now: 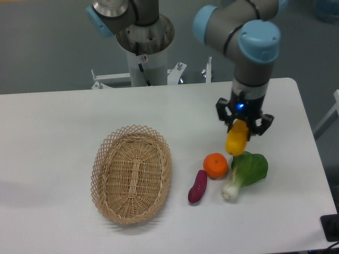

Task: Pick up the mango from the basket
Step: 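Lift the held mango out of the basket and carry it up beside the orange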

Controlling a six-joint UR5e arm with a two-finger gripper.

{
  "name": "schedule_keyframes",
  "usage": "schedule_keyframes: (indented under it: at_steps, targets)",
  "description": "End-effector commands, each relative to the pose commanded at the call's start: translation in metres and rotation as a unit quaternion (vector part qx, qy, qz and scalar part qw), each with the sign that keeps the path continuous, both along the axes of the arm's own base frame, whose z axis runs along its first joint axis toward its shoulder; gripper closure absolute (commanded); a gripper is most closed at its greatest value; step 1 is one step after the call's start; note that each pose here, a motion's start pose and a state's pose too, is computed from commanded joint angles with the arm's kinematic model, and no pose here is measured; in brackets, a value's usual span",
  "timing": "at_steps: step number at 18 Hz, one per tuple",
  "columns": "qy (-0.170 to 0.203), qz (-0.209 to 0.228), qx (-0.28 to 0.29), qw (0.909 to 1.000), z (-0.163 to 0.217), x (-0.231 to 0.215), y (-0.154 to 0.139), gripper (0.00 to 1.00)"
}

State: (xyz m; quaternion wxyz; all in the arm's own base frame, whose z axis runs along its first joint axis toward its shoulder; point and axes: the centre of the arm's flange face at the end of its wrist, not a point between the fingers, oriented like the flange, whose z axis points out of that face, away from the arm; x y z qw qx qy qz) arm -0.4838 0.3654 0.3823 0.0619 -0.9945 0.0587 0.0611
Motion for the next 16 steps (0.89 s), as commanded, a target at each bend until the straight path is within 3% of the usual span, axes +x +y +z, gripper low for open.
schedule_keyframes:
  at_steps: [16]
  targets:
    - [0.005,-0.004,0.004,1.0,0.003,-0.014,-0.018,0.54]
